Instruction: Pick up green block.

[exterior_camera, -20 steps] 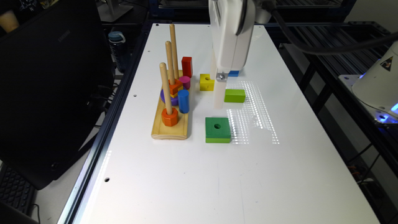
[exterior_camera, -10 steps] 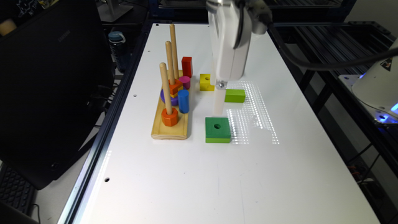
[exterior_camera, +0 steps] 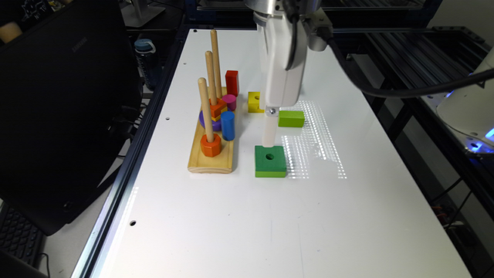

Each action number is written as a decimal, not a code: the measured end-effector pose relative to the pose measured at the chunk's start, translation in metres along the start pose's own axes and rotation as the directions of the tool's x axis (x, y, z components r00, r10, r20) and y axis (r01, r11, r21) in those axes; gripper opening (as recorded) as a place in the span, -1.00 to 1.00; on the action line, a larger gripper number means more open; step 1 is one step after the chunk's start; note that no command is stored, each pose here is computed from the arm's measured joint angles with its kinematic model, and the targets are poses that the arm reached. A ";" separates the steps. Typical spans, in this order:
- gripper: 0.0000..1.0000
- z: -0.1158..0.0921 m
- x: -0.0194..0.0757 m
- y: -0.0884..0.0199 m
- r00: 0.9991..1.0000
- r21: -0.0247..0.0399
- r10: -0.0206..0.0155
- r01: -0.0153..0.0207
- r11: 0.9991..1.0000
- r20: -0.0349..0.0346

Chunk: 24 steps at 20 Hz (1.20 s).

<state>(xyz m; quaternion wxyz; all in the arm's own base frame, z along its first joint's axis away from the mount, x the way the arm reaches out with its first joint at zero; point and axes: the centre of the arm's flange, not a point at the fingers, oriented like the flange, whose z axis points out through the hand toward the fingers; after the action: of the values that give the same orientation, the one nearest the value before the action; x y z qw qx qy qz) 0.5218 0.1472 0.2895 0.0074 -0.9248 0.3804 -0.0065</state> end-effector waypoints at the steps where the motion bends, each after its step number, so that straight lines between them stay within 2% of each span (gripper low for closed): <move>1: 1.00 0.004 -0.0001 0.000 1.000 0.000 0.000 0.000 1.000 0.002; 2: 1.00 0.008 -0.0001 0.000 1.000 -0.001 -0.004 0.004 1.000 0.003; 3: 1.00 0.011 0.0010 0.000 1.000 -0.001 0.000 0.000 1.000 0.004; 4: 1.00 0.013 0.0010 -0.001 1.000 -0.001 -0.004 0.004 1.000 0.004; 5: 1.00 0.015 0.0015 -0.001 1.000 -0.001 -0.001 0.001 1.000 0.005; 6: 1.00 0.016 0.0013 -0.001 1.000 -0.001 -0.003 0.003 1.000 0.004; 7: 1.00 0.016 0.0012 -0.001 1.000 -0.001 -0.008 0.008 1.000 0.002; 8: 1.00 0.015 0.0007 -0.002 1.000 -0.001 -0.005 0.005 1.000 0.002; 9: 1.00 0.015 0.0006 -0.002 1.000 -0.001 -0.007 0.007 1.000 0.001; 10: 1.00 0.016 0.0007 -0.001 1.000 -0.002 -0.006 0.006 1.000 0.002; 11: 1.00 0.017 0.0007 -0.001 1.000 -0.003 -0.004 0.004 1.000 0.003; 12: 1.00 0.021 0.0000 -0.001 1.000 -0.007 -0.007 0.007 1.000 0.006; 14: 1.00 0.039 0.0002 0.001 1.000 -0.005 -0.003 0.003 1.000 0.013; 15: 1.00 0.048 0.0005 0.001 1.000 -0.003 -0.010 0.010 1.000 0.014; 16: 1.00 0.054 0.0016 0.001 1.000 -0.001 -0.007 0.007 1.000 0.015; 17: 1.00 0.058 0.0029 0.000 1.000 0.000 -0.007 0.007 1.000 0.014; 18: 1.00 0.059 0.0027 0.000 1.000 0.000 -0.010 0.010 1.000 0.013; 19: 1.00 0.059 0.0029 -0.001 1.000 0.001 -0.004 0.004 1.000 0.012; 20: 1.00 0.058 0.0020 -0.001 1.000 0.002 -0.007 0.007 1.000 0.010; 21: 1.00 0.059 0.0013 -0.001 1.000 0.000 -0.005 0.005 1.000 0.009; 22: 1.00 0.062 0.0000 -0.001 1.000 -0.003 -0.007 0.007 1.000 0.010; 24: 1.00 0.073 0.0003 0.001 1.000 -0.003 -0.011 0.011 1.000 0.014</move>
<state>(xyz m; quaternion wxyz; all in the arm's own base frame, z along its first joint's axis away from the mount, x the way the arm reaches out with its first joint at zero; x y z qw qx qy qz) 0.5227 0.1471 0.2164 0.0084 -0.9268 0.3754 0.0004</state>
